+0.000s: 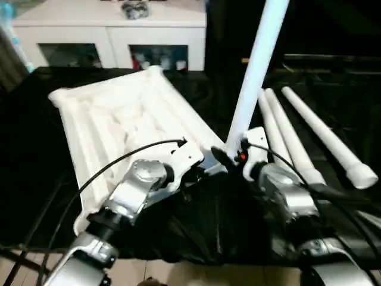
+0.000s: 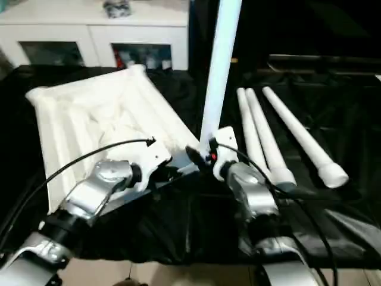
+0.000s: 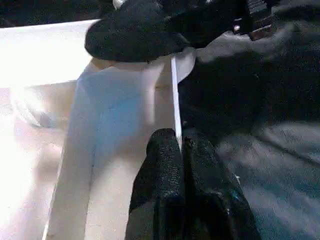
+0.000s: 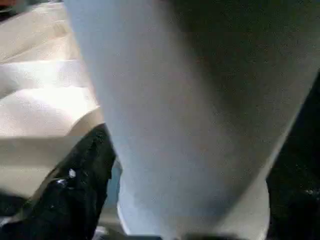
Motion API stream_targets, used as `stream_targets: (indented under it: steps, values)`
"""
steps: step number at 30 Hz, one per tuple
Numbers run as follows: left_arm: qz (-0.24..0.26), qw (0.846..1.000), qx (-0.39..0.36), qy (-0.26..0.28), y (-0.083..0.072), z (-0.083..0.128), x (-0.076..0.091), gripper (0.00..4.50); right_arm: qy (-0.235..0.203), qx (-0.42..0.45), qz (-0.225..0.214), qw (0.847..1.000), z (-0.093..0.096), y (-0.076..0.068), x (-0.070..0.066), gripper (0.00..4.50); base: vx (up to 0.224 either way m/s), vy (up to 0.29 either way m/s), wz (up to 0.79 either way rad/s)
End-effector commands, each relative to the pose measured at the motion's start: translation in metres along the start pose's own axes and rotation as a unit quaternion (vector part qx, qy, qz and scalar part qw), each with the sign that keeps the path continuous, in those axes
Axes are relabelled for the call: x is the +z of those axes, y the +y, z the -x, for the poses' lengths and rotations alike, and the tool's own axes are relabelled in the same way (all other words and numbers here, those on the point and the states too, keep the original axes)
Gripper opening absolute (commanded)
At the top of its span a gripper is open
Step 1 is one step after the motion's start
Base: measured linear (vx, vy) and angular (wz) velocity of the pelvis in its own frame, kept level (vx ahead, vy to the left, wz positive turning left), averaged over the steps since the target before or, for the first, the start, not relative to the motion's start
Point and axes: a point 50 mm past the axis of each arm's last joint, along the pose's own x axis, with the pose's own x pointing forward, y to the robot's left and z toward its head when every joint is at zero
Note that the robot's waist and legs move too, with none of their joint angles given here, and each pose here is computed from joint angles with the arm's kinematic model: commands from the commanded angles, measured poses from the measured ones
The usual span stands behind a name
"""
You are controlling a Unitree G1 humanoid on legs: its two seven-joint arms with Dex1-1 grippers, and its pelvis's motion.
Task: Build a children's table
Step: Rotate leg to tighten
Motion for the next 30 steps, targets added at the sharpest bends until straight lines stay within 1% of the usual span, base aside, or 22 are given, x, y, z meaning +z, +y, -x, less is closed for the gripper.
stream_targets:
  steps: [1, 2, 4, 6, 8, 9, 10, 11, 13, 14, 16, 17, 18, 20, 21, 23, 26, 27, 28, 29, 30]
  values:
    - [-0.041, 0.996, -0.075, -0.023, -0.013, -0.001, 0.010, 0.00, 0.015, 0.093, 0.026, 0.995, 0.006, 0.014, -0.004, 3.80, 0.000, 0.000, 0.00]
    - [-0.042, 0.996, -0.079, -0.022, -0.013, 0.000, 0.009, 0.00, 0.016, 0.099, 0.029, 0.995, 0.008, 0.014, -0.004, 3.80, 0.000, 0.000, 0.00]
    - [-0.048, 0.993, -0.105, -0.021, -0.012, 0.008, 0.005, 0.00, 0.026, 0.147, 0.044, 0.988, 0.022, 0.011, -0.004, 3.80, 0.000, 0.000, 0.00]
    - [-0.051, 0.991, -0.118, -0.022, -0.012, 0.012, 0.003, 0.00, 0.032, 0.174, 0.050, 0.983, 0.030, 0.011, -0.004, 3.80, 0.000, 0.000, 0.00]
    - [-0.059, 0.989, -0.137, -0.016, -0.011, 0.019, -0.001, 0.00, 0.044, 0.221, 0.059, 0.972, 0.043, 0.012, -0.002, 3.80, 0.000, 0.000, 0.00]
    - [-0.060, 0.988, -0.139, -0.016, -0.010, 0.019, -0.001, 0.00, 0.045, 0.227, 0.060, 0.971, 0.044, 0.012, -0.001, 3.66, 0.000, 0.000, 0.00]
    - [-0.064, 0.987, -0.147, -0.009, -0.009, 0.023, -0.004, 0.00, 0.054, 0.255, 0.067, 0.963, 0.052, 0.014, -0.001, 3.56, 0.000, 0.000, 0.00]
    - [-0.064, 0.987, -0.147, -0.009, -0.009, 0.023, -0.004, 0.00, 0.054, 0.255, 0.067, 0.963, 0.052, 0.014, -0.001, 3.48, 0.000, 0.000, 0.00]
    - [-0.069, 0.985, -0.157, -0.001, -0.006, 0.028, -0.007, 0.00, 0.071, 0.292, 0.072, 0.951, 0.062, 0.018, -0.001, 3.43, 0.000, 0.000, 0.00]
    - [-0.071, 0.985, -0.160, 0.003, -0.004, 0.030, -0.008, 0.00, 0.077, 0.301, 0.075, 0.947, 0.065, 0.019, -0.001, 3.31, 0.000, 0.000, 0.00]
    - [-0.073, 0.984, -0.163, 0.005, -0.004, 0.032, -0.009, 0.00, 0.082, 0.310, 0.077, 0.944, 0.067, 0.020, -0.001, 3.06, 0.000, 0.000, 0.00]
    - [-0.073, 0.984, -0.163, 0.005, -0.004, 0.032, -0.009, 0.00, 0.082, 0.310, 0.077, 0.944, 0.067, 0.020, -0.001, 3.06, 0.000, 0.000, 0.00]
    - [-0.076, 0.982, -0.170, 0.010, -0.002, 0.035, -0.012, 0.00, 0.093, 0.327, 0.080, 0.937, 0.073, 0.023, -0.002, 3.03, 0.000, 0.000, 0.00]
    - [-0.078, 0.982, -0.174, 0.013, -0.001, 0.037, -0.013, 0.00, 0.098, 0.337, 0.075, 0.934, 0.076, 0.026, -0.003, 2.83, 0.000, 0.000, 0.00]
    - [-0.079, 0.981, -0.175, 0.015, 0.000, 0.037, -0.014, 0.00, 0.101, 0.341, 0.072, 0.932, 0.077, 0.027, -0.004, 2.83, 0.000, 0.000, 0.00]
    - [-0.080, 0.981, -0.175, 0.016, 0.000, 0.037, -0.014, 0.00, 0.104, 0.344, 0.070, 0.931, 0.078, 0.029, -0.006, 2.83, 0.000, 0.000, 0.00]
    - [-0.080, 0.982, -0.173, 0.015, 0.001, 0.037, -0.014, 0.00, 0.103, 0.338, 0.067, 0.933, 0.078, 0.030, -0.007, 2.80, 0.000, 0.000, 0.00]
    - [-0.074, 0.984, -0.164, 0.010, 0.001, 0.034, -0.013, 0.00, 0.098, 0.321, 0.060, 0.940, 0.075, 0.029, -0.008, 2.80, 0.000, 0.000, 0.00]
    - [-0.072, 0.984, -0.162, 0.008, 0.001, 0.034, -0.013, 0.00, 0.096, 0.316, 0.058, 0.942, 0.074, 0.029, -0.008, 2.80, 0.000, 0.000, 0.00]
    - [-0.062, 0.987, -0.149, 0.001, 0.001, 0.030, -0.011, 0.00, 0.090, 0.289, 0.053, 0.952, 0.070, 0.027, -0.009, 2.80, 0.000, 0.000, 0.00]
    - [-0.059, 0.988, -0.145, -0.002, 0.001, 0.029, -0.010, 0.00, 0.087, 0.276, 0.050, 0.956, 0.068, 0.026, -0.010, 2.80, 0.000, 0.000, 0.00]
